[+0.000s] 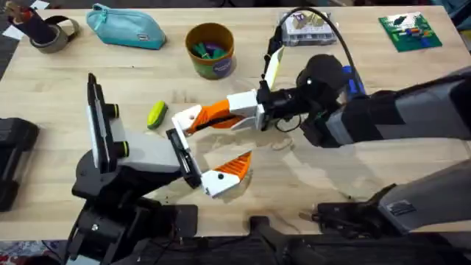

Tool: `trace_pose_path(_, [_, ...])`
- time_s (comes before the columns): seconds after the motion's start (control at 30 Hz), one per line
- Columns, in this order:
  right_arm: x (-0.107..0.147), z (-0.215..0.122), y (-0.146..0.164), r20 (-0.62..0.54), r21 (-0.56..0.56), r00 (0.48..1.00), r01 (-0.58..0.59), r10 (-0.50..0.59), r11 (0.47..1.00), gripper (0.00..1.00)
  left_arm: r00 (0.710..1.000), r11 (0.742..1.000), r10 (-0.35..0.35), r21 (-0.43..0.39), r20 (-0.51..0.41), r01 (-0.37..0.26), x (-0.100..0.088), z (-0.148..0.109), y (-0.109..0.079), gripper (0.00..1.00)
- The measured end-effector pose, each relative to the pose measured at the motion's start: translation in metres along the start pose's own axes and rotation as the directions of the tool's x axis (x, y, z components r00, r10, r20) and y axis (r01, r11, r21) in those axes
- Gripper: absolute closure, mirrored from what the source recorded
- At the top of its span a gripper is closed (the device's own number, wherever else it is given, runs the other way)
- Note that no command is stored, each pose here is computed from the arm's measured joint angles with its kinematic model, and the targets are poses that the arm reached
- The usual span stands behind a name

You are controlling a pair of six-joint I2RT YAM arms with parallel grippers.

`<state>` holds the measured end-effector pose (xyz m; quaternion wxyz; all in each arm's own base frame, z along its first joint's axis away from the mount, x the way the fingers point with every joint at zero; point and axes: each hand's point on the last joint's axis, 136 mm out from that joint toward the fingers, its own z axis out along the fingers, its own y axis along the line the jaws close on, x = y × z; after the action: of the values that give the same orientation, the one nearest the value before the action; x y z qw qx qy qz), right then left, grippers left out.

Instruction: Pick up the gripper from the table and insert it into the empty holder that is missing its gripper. Then pick up a screw, insert it into the mounting hole, and use the screwdriver to tighten it. Finally, clean up the table by picking up the vegetable and placing it into the bucket.

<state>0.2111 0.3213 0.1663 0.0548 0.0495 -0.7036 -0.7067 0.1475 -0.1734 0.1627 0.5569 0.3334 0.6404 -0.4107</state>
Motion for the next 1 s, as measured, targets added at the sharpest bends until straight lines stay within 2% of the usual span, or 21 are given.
trace_pose_path(0.13, [-0.004,0.004,-0.001,-0.026,0.023,1.0,-0.017,0.018,1.0,0.978,1.0,1.0,-0.004,-0.014,0.003,0.004,-0.001,0.0,0.002,0.01])
trace_pose_path(1.0, [-0.004,0.013,0.002,-0.071,0.023,0.997,0.035,-0.033,0.999,0.978,1.0,0.999,0.0,-0.045,0.008,0.0,-0.002,-0.001,0.008,0.01])
